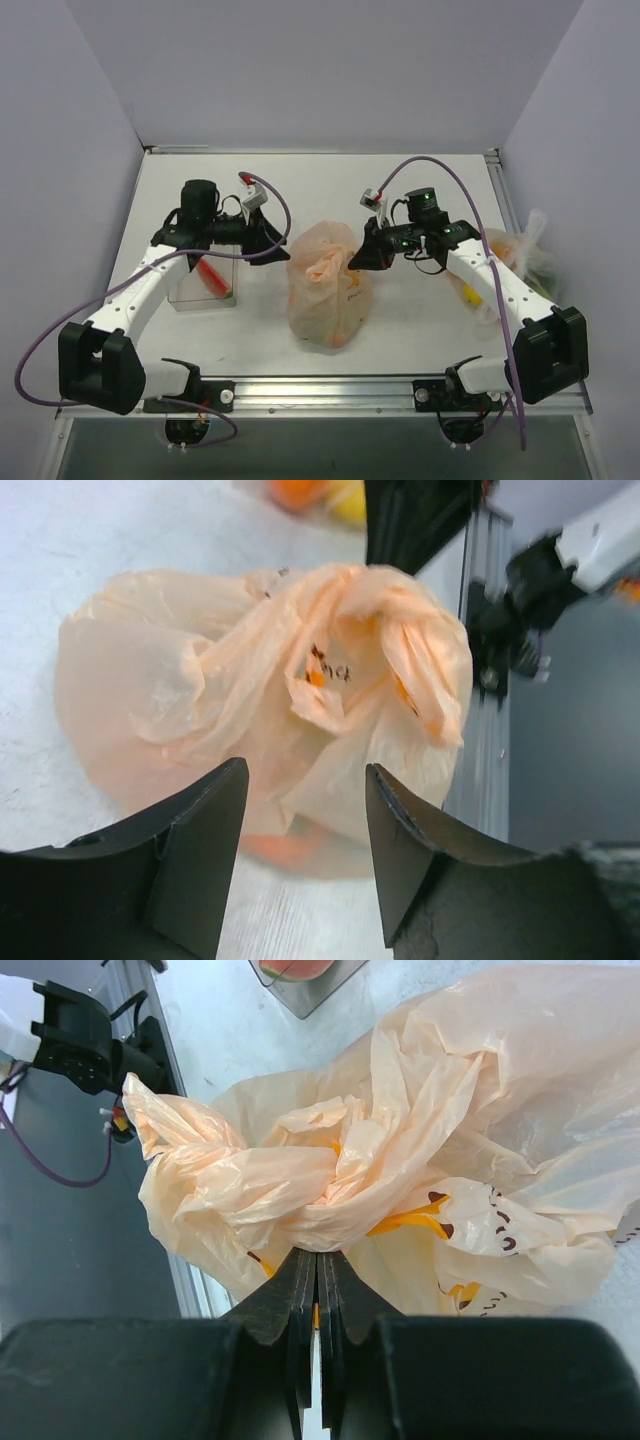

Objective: Place the fake fruits into the plastic bag and tie a complex knot

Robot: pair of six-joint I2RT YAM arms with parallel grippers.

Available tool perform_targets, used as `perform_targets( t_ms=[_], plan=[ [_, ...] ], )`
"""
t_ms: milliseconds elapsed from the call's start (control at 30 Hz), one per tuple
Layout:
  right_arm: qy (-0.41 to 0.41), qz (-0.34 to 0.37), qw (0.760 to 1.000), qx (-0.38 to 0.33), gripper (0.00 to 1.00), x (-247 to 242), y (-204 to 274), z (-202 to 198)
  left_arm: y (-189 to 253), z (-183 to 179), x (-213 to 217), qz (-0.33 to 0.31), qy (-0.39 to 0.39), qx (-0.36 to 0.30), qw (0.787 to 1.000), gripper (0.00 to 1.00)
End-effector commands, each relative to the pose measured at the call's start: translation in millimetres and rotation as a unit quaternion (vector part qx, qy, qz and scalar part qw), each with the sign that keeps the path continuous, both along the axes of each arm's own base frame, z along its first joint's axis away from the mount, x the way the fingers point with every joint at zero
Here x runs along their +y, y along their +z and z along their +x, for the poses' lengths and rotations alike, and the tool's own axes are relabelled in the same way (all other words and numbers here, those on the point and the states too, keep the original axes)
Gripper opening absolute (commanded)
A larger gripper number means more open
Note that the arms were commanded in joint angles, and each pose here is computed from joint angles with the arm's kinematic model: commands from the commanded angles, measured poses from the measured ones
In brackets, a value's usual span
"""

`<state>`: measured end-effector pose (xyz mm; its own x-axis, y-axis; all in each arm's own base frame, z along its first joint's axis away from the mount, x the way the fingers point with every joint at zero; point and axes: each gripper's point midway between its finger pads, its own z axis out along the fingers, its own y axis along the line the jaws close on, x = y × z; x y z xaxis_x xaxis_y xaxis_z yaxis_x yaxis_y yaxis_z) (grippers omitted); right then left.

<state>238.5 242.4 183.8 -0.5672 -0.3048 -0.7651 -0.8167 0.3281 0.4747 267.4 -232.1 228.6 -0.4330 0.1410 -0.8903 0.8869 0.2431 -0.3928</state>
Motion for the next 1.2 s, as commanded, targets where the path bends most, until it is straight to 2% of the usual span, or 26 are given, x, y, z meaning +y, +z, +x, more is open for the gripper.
perform_targets(
  t_ms=[0,200,400,700,767,800,833,933,967,1167],
  plan=[
    [0.005,-0.016,0.999,-0.038,0.0,-2,16,1,-7,-54,18,0.082,-0.089,-0.048,0.991,0.62],
    [0.003,-0.033,0.998,-0.05,0.0,-6,14,0,1,-70,-8,0.141,-0.121,-0.093,0.978,0.65],
    [0.009,-0.037,0.998,-0.058,0.0,-3,16,-4,5,-89,-38,0.144,-0.165,-0.086,0.972,0.65],
    [0.02,-0.036,0.997,-0.071,0.0,1,20,-7,6,-61,-60,0.157,-0.131,-0.094,0.974,0.61],
    [0.02,-0.036,0.996,-0.073,0.0,1,21,-7,5,-62,-63,0.154,-0.137,-0.092,0.974,0.55],
    [0.02,-0.036,0.996,-0.075,0.0,1,22,-6,5,-64,-65,0.153,-0.14,-0.09,0.974,0.49],
    [0.021,-0.036,0.996,-0.078,0.0,1,23,-6,3,-64,-66,0.151,-0.142,-0.086,0.974,0.38],
    [0.025,-0.041,0.995,-0.088,0.0,0,21,-6,-1,-65,-65,0.153,-0.14,-0.076,0.975,0.17],
    [0.024,-0.045,0.995,-0.088,0.0,-3,19,-6,-2,-64,-62,0.158,-0.132,-0.077,0.976,0.0],
    [0.017,-0.075,0.991,-0.108,0.0,-27,9,4,-19,-42,-35,0.169,-0.024,-0.08,0.982,0.0]
  ],
)
